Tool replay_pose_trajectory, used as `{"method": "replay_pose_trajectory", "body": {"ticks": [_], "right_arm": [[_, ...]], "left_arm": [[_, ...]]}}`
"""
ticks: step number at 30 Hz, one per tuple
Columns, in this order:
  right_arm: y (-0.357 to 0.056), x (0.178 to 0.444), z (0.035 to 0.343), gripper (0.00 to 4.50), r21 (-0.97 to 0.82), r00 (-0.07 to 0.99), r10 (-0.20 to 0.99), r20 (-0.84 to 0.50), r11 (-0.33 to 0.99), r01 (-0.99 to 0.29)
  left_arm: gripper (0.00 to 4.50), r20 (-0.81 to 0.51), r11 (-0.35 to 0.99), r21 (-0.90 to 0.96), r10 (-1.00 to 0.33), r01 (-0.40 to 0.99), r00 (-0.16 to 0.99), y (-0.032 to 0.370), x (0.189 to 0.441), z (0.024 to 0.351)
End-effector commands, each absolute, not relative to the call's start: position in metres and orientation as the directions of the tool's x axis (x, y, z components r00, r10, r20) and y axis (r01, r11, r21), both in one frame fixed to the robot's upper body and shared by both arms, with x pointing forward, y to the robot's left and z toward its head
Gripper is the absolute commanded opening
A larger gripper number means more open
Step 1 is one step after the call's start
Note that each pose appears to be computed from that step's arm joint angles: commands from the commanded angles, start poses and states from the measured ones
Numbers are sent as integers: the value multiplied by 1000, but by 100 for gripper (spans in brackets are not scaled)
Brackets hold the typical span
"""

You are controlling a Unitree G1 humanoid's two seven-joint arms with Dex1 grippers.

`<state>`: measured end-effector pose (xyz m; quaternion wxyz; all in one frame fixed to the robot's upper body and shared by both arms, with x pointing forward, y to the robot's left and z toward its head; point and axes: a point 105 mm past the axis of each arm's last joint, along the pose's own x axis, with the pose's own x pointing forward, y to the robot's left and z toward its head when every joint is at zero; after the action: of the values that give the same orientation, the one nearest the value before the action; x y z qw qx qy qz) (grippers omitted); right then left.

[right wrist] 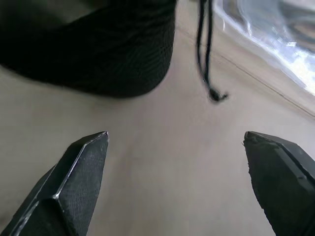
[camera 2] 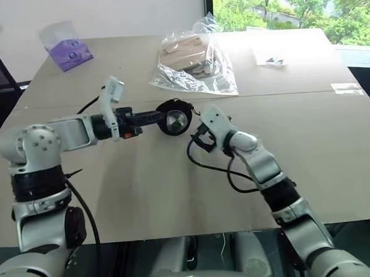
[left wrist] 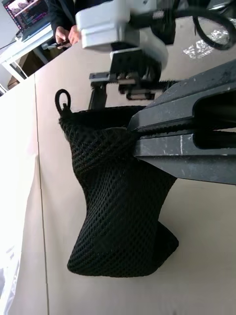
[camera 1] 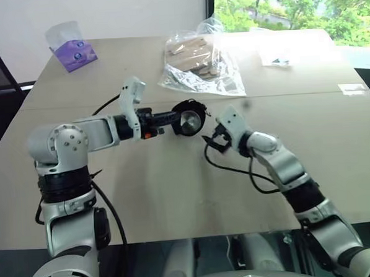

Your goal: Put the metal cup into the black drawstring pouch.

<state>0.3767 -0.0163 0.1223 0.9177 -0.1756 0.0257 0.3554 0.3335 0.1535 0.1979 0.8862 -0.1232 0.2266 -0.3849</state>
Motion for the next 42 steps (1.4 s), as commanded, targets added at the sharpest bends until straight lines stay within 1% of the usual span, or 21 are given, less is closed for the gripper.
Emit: {"method": "replay_pose_trajectory", "body": {"ticks": [1,3,4,5,7,8,10,12,13,17,21,23,25,26,28,30,32,33,34,37,42], "right_arm": [[-10,390,139,447,-333,783,619,-62,727,-601],[-9,395,139,447,-340,798,601,-34,744,-575],[-9,397,140,394,-339,803,596,-21,751,-566],[-9,397,142,365,-323,803,595,-5,759,-565],[-10,397,147,261,-310,803,596,33,769,-559],[-11,396,151,221,-315,800,597,55,771,-553],[-12,395,157,125,-331,798,597,85,772,-543],[-12,393,161,19,-340,791,603,106,769,-541],[-13,391,165,3,-355,786,608,116,764,-539],[-19,380,176,3,-417,763,633,130,733,-537],[-29,370,188,3,-464,759,636,138,719,-518],[-40,365,189,3,-466,765,633,117,716,-521],[-51,358,177,3,-470,763,645,52,690,-551],[-55,354,169,42,-471,759,651,22,677,-566],[-60,341,149,76,-419,730,681,-59,647,-637],[-55,320,129,178,-336,647,749,-147,577,-744],[-51,311,125,269,-279,620,770,-153,568,-774],[-50,311,126,335,-256,619,772,-146,574,-777],[-45,308,125,374,-243,596,790,-144,556,-795],[-31,310,120,374,-247,564,813,-147,522,-816],[-15,330,119,374,-251,573,810,-122,534,-808]], "left_arm": [[0,-293,662,-347,-750,664,594,153,322,207],[0,-298,670,-337,-742,661,600,156,318,207],[0,-300,674,-334,-738,659,604,158,317,207],[0,-301,679,-330,-734,655,609,159,316,207],[0,-303,687,-325,-727,650,617,163,314,207],[0,-304,690,-323,-724,648,619,164,312,207],[0,-307,693,-322,-721,645,621,166,310,206],[0,-307,695,-321,-719,643,623,167,309,205],[0,-308,698,-321,-716,640,626,168,309,204],[0,-304,707,-313,-707,634,639,169,309,201],[0,-212,691,-303,-720,656,660,163,313,205],[0,-192,653,-351,-752,671,631,159,312,204],[0,-184,639,-375,-761,672,622,158,314,203],[0,-182,638,-377,-761,671,622,158,315,204],[0,-177,639,-382,-760,668,625,160,318,205],[0,-175,637,-384,-761,669,624,161,319,206],[0,-175,634,-384,-764,671,621,161,320,206],[0,-176,633,-385,-764,671,621,161,320,206],[0,-178,634,-384,-765,672,619,161,321,206],[0,-186,634,-383,-766,672,616,162,322,205],[0,-194,634,-377,-767,675,612,164,323,206]]}}
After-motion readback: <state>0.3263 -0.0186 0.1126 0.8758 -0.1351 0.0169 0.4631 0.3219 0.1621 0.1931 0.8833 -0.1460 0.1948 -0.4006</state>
